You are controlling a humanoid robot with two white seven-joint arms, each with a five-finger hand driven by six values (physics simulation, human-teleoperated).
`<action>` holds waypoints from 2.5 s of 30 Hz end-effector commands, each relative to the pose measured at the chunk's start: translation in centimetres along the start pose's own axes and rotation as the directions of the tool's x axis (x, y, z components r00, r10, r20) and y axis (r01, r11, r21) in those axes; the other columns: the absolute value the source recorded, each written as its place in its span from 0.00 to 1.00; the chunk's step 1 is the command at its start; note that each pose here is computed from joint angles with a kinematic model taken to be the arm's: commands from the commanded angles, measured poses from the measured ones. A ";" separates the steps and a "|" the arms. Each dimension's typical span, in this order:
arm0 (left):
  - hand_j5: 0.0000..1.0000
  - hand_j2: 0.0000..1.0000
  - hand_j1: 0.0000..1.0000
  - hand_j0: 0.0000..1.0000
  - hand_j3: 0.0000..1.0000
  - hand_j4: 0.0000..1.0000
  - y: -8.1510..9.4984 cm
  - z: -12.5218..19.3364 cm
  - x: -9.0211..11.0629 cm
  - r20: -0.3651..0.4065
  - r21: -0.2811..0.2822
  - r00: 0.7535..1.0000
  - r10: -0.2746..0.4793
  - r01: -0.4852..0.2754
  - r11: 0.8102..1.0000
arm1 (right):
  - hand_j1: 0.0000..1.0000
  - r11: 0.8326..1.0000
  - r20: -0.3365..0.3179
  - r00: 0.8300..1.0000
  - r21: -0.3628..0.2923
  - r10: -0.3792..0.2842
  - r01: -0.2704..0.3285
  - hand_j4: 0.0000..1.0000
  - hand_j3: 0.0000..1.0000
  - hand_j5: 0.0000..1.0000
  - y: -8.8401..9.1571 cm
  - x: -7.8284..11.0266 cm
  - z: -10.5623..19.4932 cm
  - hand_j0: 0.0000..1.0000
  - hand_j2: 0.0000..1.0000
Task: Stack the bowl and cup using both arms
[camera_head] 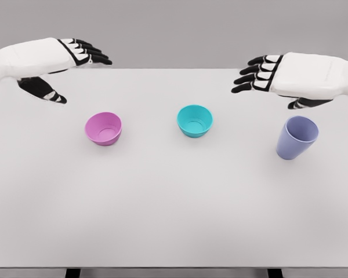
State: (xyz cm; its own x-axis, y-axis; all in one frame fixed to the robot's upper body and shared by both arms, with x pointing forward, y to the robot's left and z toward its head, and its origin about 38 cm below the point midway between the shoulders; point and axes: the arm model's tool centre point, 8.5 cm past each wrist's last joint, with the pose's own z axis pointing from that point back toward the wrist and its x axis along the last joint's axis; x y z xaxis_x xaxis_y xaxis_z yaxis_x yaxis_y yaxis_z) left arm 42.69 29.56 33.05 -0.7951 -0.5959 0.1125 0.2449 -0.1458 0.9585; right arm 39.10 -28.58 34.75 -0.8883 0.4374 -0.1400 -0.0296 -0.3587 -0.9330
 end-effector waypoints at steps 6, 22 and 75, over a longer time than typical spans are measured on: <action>1.00 1.00 1.00 1.00 1.00 1.00 -7.4 -4.7 -0.9 -0.169 -0.268 0.923 0.345 -0.380 0.885 | 1.00 1.000 -0.029 0.999 -0.024 0.014 -0.015 1.00 1.00 1.00 -1.0 -0.5 0.9 1.00 1.00; 1.00 1.00 1.00 1.00 1.00 1.00 -8.0 -6.0 -0.9 -0.197 -0.368 0.980 0.011 -0.085 0.926 | 1.00 0.999 -0.046 0.999 -0.044 0.021 -0.023 1.00 1.00 1.00 -1.5 -0.7 1.4 1.00 1.00; 1.00 1.00 1.00 1.00 1.00 1.00 -10.2 -9.4 -0.9 -0.148 -0.411 0.986 -0.083 0.015 0.912 | 1.00 0.999 -0.020 1.000 -0.042 -0.008 0.007 1.00 1.00 1.00 -0.4 -0.3 0.5 1.00 1.00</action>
State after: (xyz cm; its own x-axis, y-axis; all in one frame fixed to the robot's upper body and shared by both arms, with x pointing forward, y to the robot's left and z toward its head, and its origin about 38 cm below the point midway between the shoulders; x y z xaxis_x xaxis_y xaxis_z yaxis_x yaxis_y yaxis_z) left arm 46.01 24.10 20.84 -0.7250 -0.6887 -0.0101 0.4353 -0.4695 0.7681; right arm 39.12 -28.93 35.15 -0.8796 0.4541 -0.1417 -0.0161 -0.3261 -0.9452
